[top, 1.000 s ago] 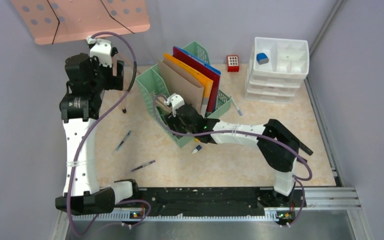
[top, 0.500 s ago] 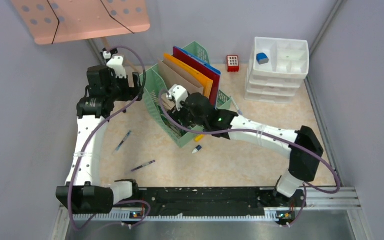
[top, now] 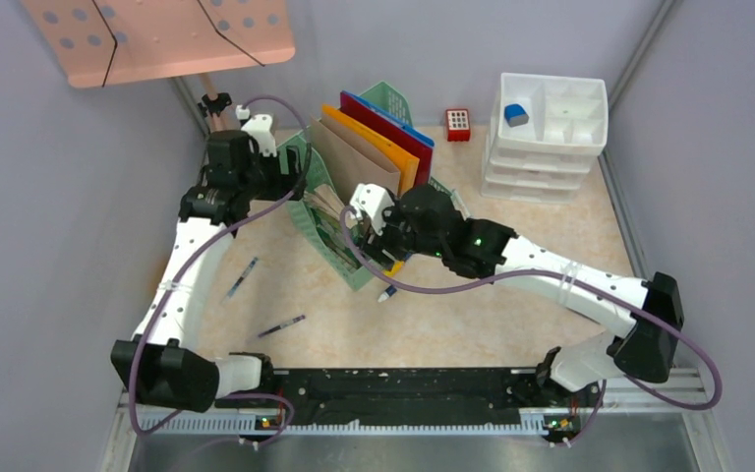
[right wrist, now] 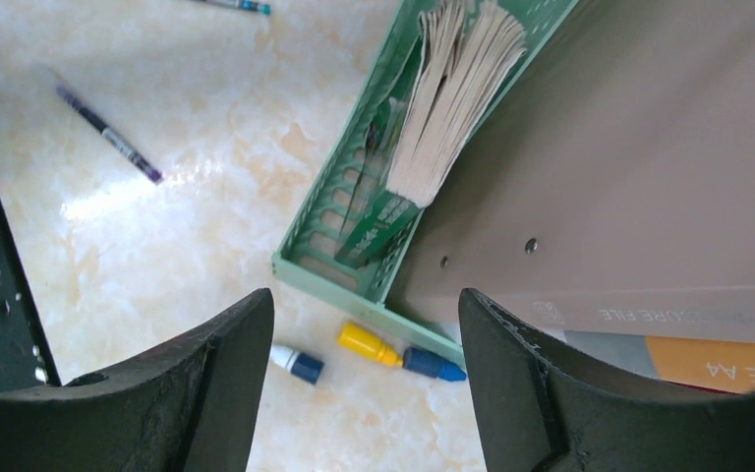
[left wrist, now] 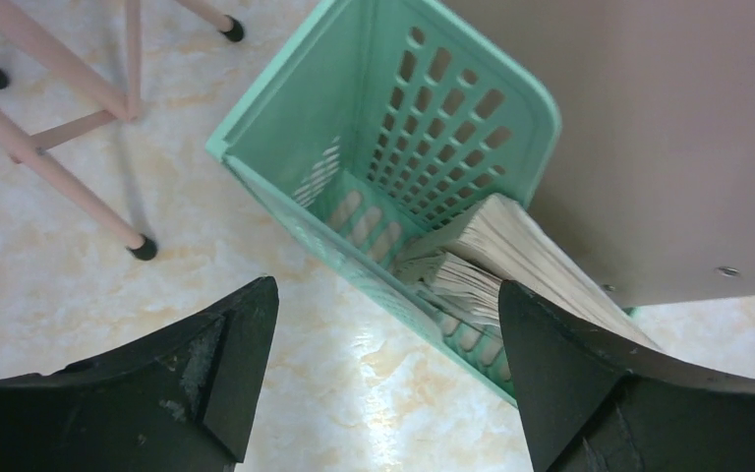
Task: Organize the desk
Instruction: Place the book in the storage box, then move the storage box to the center of the board.
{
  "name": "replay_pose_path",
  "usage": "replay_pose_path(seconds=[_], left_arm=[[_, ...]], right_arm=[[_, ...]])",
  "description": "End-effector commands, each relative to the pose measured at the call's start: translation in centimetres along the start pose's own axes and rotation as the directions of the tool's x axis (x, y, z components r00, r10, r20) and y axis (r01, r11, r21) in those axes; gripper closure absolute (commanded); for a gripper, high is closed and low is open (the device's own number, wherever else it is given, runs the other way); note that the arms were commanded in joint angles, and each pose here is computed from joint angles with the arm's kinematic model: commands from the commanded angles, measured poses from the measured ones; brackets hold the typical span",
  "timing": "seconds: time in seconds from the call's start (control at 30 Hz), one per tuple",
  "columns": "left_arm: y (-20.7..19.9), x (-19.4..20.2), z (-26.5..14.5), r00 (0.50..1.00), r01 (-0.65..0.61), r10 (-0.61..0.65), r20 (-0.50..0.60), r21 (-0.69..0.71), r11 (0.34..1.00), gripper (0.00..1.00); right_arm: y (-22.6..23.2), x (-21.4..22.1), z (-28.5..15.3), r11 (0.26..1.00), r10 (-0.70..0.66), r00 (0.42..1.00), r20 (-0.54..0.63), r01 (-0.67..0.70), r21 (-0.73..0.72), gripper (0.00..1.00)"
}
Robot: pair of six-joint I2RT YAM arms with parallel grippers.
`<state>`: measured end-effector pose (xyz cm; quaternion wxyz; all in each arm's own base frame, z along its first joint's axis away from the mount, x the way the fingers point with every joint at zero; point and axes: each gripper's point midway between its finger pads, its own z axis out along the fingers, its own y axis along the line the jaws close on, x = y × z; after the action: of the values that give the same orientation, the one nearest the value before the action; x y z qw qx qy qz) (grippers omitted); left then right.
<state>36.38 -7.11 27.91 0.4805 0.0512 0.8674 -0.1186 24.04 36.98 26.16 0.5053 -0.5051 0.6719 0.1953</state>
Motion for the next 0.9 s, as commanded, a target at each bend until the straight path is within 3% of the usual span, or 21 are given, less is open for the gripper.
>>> replay_pose_path(seconds=[0.0, 0.2, 0.53, 0.73, 0.87], left_arm=[[2.9, -1.1, 0.7, 0.996, -0.055, 0.066, 0.064, -0.162, 0.985, 0.15], [4.3, -1.2, 1.9, 0.994, -0.052, 0.072, 0.083, -0.226, 0.973, 0.37], [6.9, -4.9, 5.0, 0.984, -0.043, 0.1, 0.145, -0.351, 0.936, 0.48], [10.1, -7.7, 6.4, 0.968, -0.099, 0.199, 0.154, -0.493, 0.864, 0.46], [11.4, -9.7, 6.1, 0.953, -0.103, 0.241, 0.184, -0.549, 0.83, 0.36]], right_arm=[[-0.1, -1.0, -2.7, 0.997, -0.062, 0.997, 0.042, 0.064, -0.051, 0.32], [-2.7, -0.6, -4.1, 1.0, 0.014, 0.998, 0.065, -0.013, -0.015, 0.32], [-5.3, 1.0, -5.2, 0.997, 0.05, 0.997, 0.064, -0.054, 0.056, 0.33], [-7.6, 3.3, -5.6, 0.985, 0.072, 0.997, 0.042, -0.077, 0.153, 0.32], [-10.1, 5.7, -6.1, 0.962, 0.136, 0.99, 0.021, -0.137, 0.237, 0.32]])
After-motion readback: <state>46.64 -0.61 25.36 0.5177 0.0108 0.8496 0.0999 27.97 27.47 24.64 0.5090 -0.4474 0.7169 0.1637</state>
